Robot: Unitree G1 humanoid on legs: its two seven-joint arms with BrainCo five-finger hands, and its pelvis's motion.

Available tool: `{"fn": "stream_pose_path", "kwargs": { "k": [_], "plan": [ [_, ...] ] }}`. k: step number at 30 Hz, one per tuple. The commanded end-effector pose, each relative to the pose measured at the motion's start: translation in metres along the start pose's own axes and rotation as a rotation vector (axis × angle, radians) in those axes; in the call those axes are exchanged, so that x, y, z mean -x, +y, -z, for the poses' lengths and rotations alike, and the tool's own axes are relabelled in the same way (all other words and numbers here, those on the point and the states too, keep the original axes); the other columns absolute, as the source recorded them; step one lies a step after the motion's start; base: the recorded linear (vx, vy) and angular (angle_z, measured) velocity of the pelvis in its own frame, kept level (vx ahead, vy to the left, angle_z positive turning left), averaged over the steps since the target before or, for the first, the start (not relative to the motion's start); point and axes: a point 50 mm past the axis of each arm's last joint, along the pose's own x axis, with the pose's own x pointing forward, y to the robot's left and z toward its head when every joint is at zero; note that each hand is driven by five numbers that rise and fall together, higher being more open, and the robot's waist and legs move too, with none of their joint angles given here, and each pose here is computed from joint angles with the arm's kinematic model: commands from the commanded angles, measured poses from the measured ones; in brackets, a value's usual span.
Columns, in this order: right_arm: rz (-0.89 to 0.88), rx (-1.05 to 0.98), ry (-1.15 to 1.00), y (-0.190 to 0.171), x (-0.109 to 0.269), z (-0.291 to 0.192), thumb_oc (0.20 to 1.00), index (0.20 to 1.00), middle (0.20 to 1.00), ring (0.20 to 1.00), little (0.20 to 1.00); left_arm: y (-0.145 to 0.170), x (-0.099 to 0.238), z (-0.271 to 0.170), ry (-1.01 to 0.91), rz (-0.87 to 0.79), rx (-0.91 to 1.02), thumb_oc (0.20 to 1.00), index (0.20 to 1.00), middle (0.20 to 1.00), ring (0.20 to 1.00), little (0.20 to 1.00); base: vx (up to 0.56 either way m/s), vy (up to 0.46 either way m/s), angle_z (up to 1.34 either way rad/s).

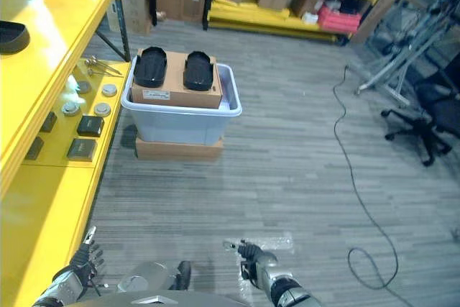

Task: Move parts from the plastic box to the shelf.

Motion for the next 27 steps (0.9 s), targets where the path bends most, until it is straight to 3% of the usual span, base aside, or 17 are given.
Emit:
{"fn": "stream_pose_path", "kwargs": {
  "k": [1, 10, 19, 27],
  "plan": [
    [0.068, -0.034, -0.026, -0.03, 0.006, 0.002, 1.0, 1.0, 1.0, 1.0, 1.0, 0.01, 0.007, 0.017, 0.024, -0.033, 0.059, 1.0, 1.0, 1.0, 1.0, 1.0, 0.33, -0.078, -0.31],
    [0.02, -0.063, -0.069, -0.035, 0.009, 0.001, 1.0, 1.0, 1.0, 1.0, 1.0, 0.011, 0.012, 0.027, 0.028, 0.044, -0.072, 1.0, 1.0, 1.0, 1.0, 1.0, 0.52, -0.259, 0.71],
    [0.083, -0.013, -0.028, -0.046, 0.009, -0.002, 1.0, 1.0, 1.0, 1.0, 1.0, -0.025, 0.008, 0.029, -0.028, 0.094, -0.075, 1.0, 1.0, 1.0, 1.0, 1.0, 0.27, -0.283, 0.37],
    [0.178, -0.098, 0.004, -0.056, 0.013, 0.019, 1.0, 1.0, 1.0, 1.0, 1.0, -0.029, 0.007, 0.037, 0.038, 0.073, -0.121, 1.0, 1.0, 1.0, 1.0, 1.0, 0.14, 0.119, 0.28]
  ]
}}
